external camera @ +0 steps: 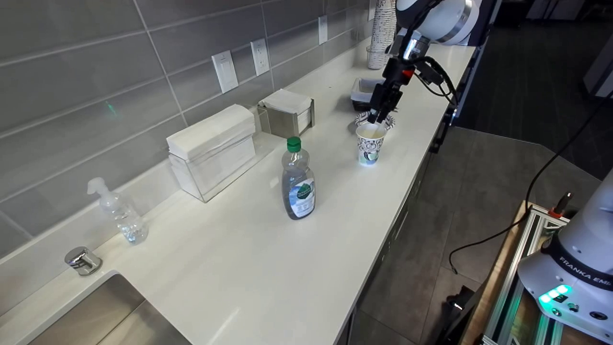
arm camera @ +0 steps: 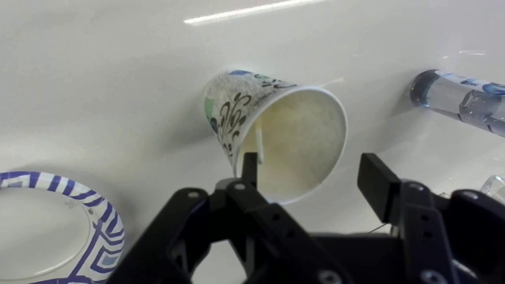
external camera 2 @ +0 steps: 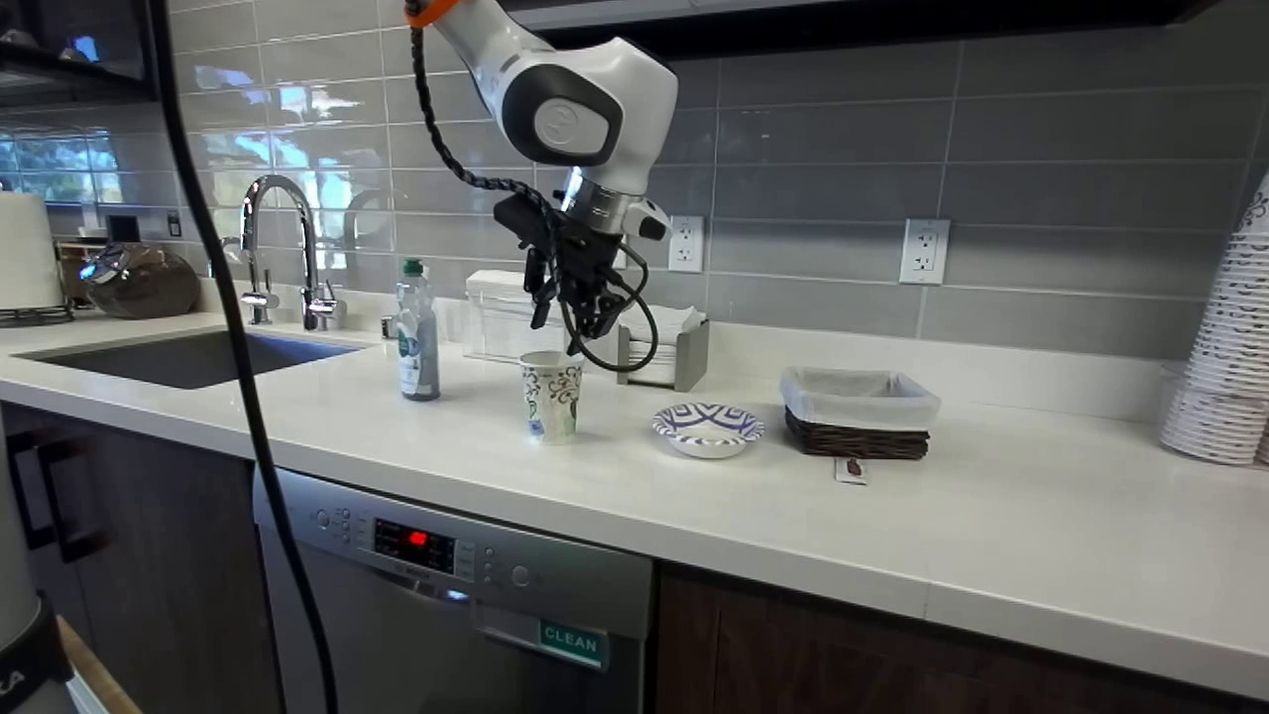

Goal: Put the spoon in the cup inside the bowl

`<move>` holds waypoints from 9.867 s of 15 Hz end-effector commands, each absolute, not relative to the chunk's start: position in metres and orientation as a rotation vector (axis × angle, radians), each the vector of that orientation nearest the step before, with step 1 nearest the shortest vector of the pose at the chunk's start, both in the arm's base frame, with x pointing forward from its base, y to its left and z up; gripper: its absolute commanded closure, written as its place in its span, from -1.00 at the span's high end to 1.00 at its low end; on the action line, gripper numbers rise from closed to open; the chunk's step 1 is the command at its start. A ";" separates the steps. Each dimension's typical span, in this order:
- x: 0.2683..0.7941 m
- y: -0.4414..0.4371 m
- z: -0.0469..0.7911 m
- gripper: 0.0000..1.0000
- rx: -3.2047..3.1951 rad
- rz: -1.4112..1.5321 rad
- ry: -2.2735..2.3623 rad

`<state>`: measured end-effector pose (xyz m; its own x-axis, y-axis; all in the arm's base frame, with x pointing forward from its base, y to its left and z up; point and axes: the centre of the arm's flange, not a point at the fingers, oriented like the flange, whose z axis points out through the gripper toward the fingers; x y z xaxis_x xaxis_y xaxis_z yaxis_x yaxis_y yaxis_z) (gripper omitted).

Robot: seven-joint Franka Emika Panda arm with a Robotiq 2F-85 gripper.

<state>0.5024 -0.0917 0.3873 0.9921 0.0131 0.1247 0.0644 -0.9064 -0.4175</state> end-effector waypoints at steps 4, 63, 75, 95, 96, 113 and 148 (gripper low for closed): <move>0.496 -0.091 0.390 0.41 -2.672 -0.072 -0.010; 0.478 -0.089 0.386 -0.98 -2.694 0.026 -0.053; 0.502 -0.073 0.416 -0.98 -2.781 -0.012 -0.202; 0.526 -0.038 0.442 -0.98 -2.778 -0.105 -0.343; 0.527 -0.037 0.442 -0.98 -2.780 -0.101 -0.346; 0.497 -0.029 0.504 -0.98 -2.766 0.002 -0.128; 0.486 -0.077 0.391 -0.98 -3.670 -0.314 -0.947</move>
